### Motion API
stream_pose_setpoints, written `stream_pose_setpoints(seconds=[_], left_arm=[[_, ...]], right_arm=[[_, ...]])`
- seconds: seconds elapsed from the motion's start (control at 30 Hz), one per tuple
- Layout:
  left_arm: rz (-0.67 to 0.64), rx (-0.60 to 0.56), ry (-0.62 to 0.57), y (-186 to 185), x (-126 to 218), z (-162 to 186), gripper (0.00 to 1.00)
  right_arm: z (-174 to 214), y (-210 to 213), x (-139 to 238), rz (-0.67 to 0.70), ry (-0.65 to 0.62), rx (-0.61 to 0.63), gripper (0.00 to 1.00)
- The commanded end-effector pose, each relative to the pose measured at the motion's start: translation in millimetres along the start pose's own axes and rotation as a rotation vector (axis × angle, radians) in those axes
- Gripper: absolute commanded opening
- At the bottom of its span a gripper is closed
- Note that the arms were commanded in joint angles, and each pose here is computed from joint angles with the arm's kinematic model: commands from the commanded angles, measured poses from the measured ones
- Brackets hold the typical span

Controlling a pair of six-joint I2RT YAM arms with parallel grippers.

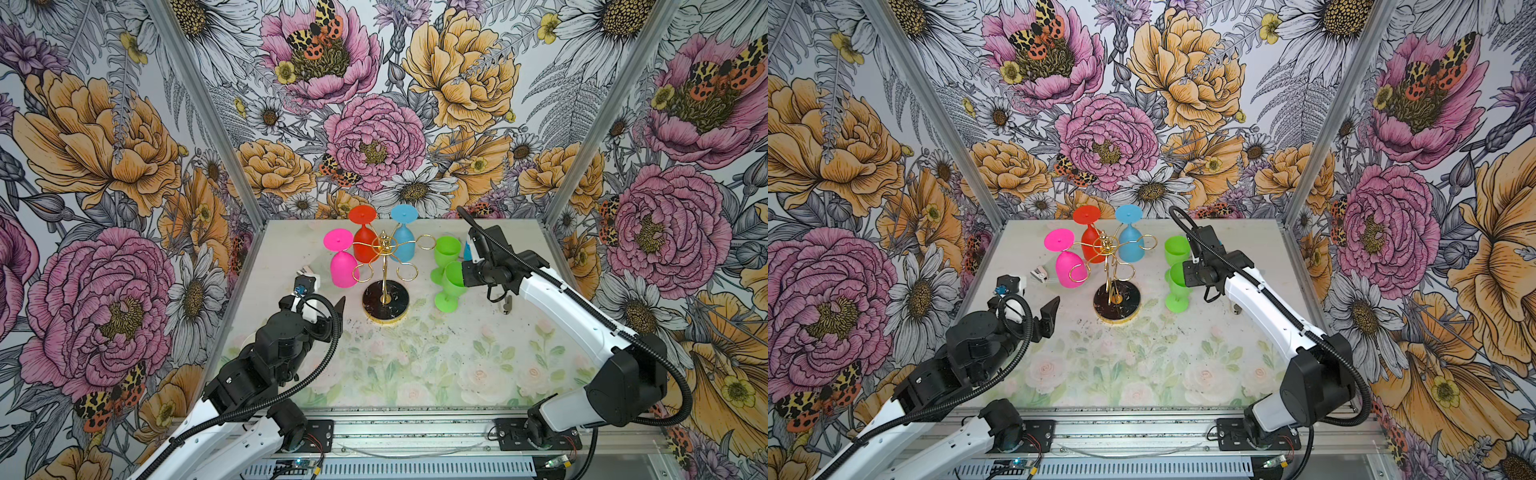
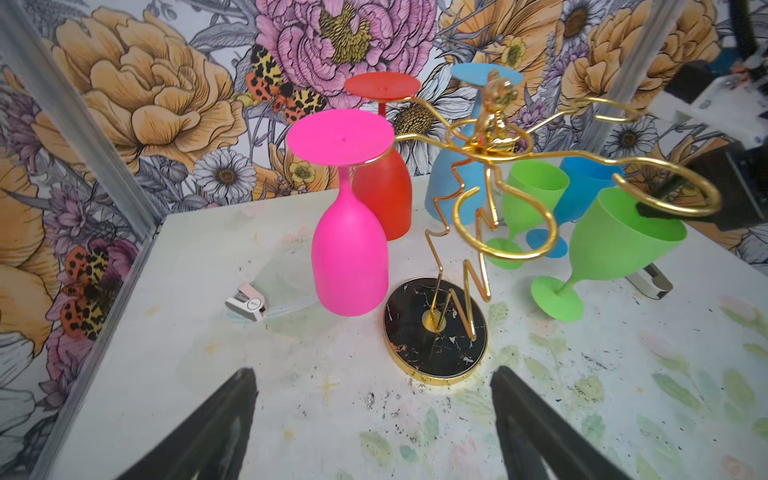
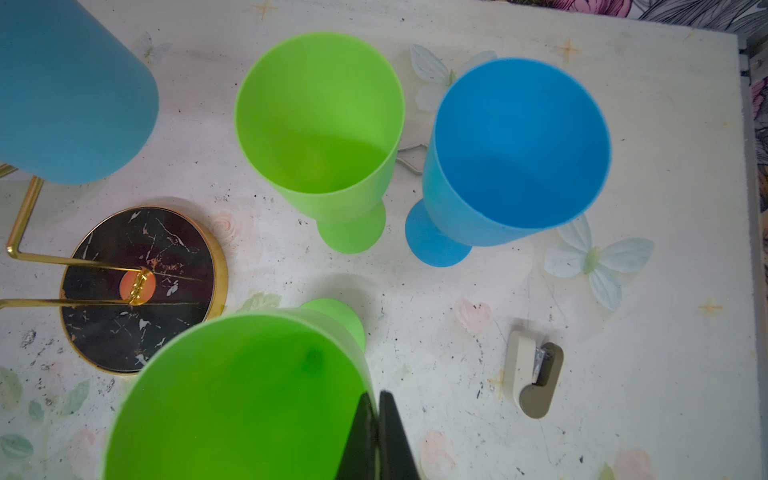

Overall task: Take the wine glass off the wine glass rack
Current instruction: 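Carry the lime-green glass beside the other glasses with the right while the left withdraws, then set the lime-green glass upright on the table and open the right gripper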

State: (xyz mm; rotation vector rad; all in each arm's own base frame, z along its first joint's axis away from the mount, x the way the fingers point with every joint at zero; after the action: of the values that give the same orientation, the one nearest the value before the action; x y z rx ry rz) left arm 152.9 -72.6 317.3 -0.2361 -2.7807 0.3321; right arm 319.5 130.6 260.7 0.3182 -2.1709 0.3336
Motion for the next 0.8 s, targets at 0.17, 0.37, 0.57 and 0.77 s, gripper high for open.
stream_pose_setpoints(seconds=[0.17,0.37,0.57,0.77], left_arm=[[-0.034,0.269,0.066,30,-10,8,0.9],[-0.07,0.369,0.057,48,-15,12,0.89],[-0.097,0.404,0.036,57,-16,10,0.89],[-0.097,0.426,0.025,62,-17,8,0.89]], right_arm=[[-17,3,-9,0.02,-0.014,0.029,0.0],[-20,6,-18,0.008,-0.001,0.034,0.0],[-24,7,-24,0.008,0.0,0.035,0.0],[-26,8,-30,0.011,0.005,0.036,0.0]])
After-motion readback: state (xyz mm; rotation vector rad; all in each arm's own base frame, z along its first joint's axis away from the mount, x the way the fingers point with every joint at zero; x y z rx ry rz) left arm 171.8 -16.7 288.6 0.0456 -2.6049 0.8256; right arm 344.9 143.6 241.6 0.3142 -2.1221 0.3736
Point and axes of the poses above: each gripper's point midway between its finger pads, its own x axis back along the fingers, its own y axis along the line the jaws close on, z = x × y, the point moved 8 cm from there along x, back along the fingers, and after that the axes turned 13 degrees about x, right-handed, at the moved point
